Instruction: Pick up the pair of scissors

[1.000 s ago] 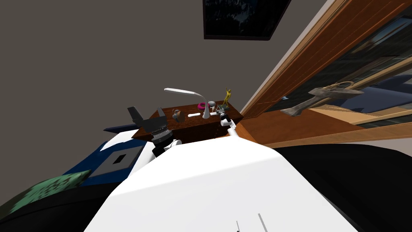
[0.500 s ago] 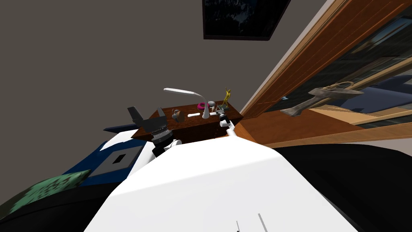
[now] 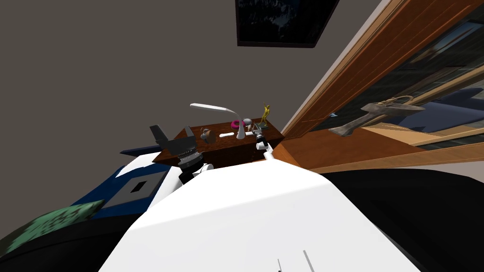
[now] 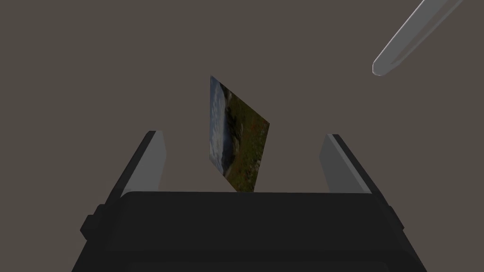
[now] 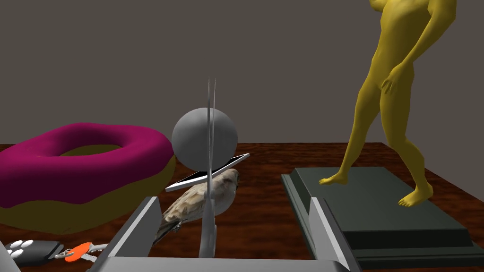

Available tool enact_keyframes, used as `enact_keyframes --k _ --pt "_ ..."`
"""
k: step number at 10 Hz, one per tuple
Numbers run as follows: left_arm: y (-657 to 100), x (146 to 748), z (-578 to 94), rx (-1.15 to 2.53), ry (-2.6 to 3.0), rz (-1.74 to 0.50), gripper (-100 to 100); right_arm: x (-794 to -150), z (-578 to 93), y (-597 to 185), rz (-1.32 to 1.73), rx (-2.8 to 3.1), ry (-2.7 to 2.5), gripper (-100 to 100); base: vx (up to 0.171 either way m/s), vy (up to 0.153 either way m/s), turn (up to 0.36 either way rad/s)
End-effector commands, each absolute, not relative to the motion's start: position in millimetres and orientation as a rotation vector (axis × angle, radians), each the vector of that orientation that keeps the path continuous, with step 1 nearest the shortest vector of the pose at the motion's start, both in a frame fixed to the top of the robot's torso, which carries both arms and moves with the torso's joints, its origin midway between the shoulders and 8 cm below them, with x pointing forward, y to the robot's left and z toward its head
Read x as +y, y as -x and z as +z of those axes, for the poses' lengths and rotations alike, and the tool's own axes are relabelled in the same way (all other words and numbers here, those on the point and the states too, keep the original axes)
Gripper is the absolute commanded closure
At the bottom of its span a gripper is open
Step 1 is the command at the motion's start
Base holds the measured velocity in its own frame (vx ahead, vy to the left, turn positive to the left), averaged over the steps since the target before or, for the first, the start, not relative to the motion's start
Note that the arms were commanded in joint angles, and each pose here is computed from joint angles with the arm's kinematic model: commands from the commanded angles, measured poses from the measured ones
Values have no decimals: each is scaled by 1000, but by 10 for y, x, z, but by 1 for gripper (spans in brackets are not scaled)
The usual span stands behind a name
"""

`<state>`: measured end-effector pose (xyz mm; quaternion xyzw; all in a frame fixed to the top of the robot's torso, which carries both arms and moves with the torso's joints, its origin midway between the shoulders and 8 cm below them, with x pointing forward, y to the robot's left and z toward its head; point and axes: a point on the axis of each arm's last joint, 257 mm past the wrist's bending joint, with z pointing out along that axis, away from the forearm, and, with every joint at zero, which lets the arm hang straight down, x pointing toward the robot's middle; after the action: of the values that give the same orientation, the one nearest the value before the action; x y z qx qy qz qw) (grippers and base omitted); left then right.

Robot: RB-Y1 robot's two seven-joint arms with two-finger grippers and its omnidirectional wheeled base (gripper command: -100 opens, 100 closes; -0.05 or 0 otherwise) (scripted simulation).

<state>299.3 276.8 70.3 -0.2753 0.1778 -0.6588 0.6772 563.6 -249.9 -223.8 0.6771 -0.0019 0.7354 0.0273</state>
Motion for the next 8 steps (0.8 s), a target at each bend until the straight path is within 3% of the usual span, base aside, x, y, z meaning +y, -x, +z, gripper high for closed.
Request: enact_keyframes --k 1,5,6,7,8 --pt "-2993 2768 703 400 619 -1481 0 -2417 -2251 -5624 2291 -35 -2088 -100 0 -25 -9" --pt "-2993 2768 703 400 619 -1481 0 -2295 -2284 -5608 2312 -79 -2095 -100 -2 -18 -5" --pt "-2993 2768 703 400 619 -1481 0 -2290 -2282 -5606 2314 -81 -2095 0 0 0 0" --pt "-2993 2768 703 400 619 -1481 0 -2346 -2202 -5688 2307 -96 -2085 -100 53 -15 106" --pt "-2993 2768 703 400 619 -1481 0 -2326 -2242 -5647 2312 -91 -2088 -100 35 -13 30"
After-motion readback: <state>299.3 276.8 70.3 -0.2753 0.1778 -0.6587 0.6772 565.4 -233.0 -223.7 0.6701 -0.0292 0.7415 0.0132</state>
